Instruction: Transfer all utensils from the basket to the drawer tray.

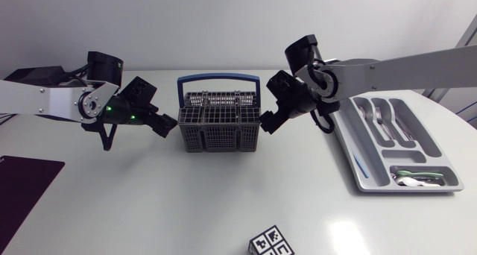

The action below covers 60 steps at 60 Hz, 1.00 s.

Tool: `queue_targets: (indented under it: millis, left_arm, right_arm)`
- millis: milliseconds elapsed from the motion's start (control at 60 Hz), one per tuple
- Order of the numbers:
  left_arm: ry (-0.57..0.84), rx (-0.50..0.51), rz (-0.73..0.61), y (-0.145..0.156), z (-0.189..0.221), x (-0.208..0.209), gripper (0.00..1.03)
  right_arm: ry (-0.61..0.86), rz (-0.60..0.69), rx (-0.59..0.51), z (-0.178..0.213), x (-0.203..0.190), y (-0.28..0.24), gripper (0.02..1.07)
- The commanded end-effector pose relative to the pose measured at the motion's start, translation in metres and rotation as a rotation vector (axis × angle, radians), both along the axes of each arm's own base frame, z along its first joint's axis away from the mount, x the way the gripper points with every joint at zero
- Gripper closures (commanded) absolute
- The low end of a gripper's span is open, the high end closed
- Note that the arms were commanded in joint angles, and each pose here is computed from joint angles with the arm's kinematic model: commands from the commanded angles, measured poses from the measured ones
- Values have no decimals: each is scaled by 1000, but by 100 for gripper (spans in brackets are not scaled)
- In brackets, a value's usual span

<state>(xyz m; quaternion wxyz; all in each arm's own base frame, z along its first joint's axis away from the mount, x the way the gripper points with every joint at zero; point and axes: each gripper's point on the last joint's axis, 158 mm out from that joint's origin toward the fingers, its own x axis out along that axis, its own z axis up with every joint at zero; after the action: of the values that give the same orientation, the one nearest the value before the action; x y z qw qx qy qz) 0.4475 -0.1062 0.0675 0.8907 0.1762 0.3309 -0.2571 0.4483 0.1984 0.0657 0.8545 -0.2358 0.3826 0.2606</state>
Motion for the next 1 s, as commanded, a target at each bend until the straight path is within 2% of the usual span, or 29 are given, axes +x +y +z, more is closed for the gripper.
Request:
queue_targets:
  millis: [0,317,433,650,767,983]
  left_arm:
    - [16,-11,-15,-4,-8,-4,6]
    - [-16,-17,57,31,10,-9,5]
    - [-40,-34,83,43,29,-20,5]
    - [-120,-73,144,56,77,-46,5]
    - [-118,-103,206,64,91,-58,5]
    - [-191,-79,198,69,101,-82,5]
  right_arm:
    - [28,13,18,-4,-14,10,13]
    - [-18,-85,-5,14,-17,-37,12]
    - [-47,-113,-6,27,-25,-56,7]
    - [-142,-139,3,65,-46,-85,7]
    - [-192,-160,-15,81,-58,-105,7]
    - [-275,-331,39,107,-74,-161,7]
